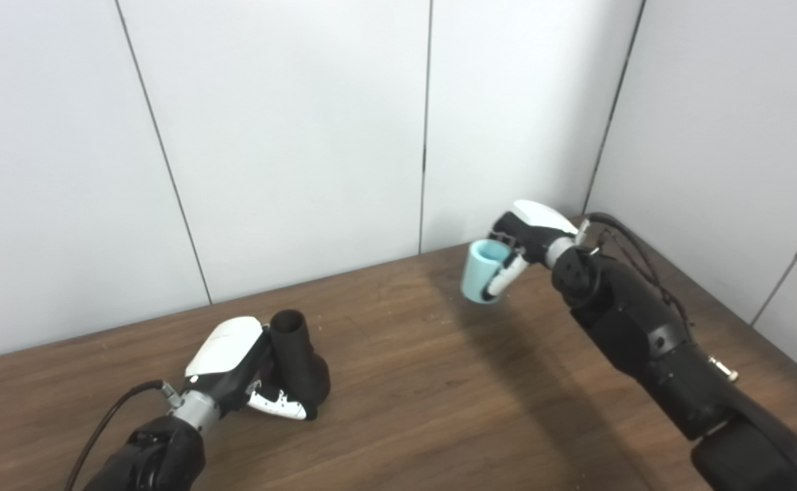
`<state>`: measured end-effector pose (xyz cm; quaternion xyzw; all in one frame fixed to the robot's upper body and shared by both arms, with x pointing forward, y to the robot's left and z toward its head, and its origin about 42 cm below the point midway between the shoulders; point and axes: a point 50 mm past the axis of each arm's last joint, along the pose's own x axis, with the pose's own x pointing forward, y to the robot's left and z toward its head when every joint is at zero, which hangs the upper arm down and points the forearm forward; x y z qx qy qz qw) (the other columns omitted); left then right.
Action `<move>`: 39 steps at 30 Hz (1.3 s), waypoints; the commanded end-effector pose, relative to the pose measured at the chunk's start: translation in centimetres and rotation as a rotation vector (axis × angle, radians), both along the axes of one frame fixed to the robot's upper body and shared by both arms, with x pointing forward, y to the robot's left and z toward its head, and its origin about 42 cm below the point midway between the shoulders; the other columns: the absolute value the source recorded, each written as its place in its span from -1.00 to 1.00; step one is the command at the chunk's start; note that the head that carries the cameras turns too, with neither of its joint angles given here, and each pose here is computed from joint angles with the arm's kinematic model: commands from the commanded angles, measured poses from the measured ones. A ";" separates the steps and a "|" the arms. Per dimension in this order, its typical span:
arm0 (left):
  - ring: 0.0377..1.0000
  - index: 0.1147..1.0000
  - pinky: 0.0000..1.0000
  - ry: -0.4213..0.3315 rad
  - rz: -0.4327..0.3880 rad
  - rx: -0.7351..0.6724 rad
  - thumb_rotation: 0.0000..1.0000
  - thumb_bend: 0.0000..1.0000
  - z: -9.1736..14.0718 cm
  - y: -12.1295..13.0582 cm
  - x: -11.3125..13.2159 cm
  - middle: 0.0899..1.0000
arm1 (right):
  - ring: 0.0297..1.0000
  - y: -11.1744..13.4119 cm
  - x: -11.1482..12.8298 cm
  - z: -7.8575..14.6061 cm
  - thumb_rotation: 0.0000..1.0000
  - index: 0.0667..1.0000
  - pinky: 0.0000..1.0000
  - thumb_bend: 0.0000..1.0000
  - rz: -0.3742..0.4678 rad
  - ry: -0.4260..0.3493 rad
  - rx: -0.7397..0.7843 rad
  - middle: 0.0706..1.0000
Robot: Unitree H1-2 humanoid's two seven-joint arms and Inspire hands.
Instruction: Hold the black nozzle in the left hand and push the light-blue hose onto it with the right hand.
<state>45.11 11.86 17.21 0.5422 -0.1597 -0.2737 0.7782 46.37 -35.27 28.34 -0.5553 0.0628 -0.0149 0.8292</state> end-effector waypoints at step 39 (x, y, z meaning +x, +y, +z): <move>-0.19 -0.16 -0.18 0.266 0.009 0.329 -1.00 0.05 -6.1 -2.5 -3.5 -0.25 | -0.15 18.9 -0.7 13.9 -1.00 -0.10 -0.27 0.04 0.621 -0.161 0.100 -0.11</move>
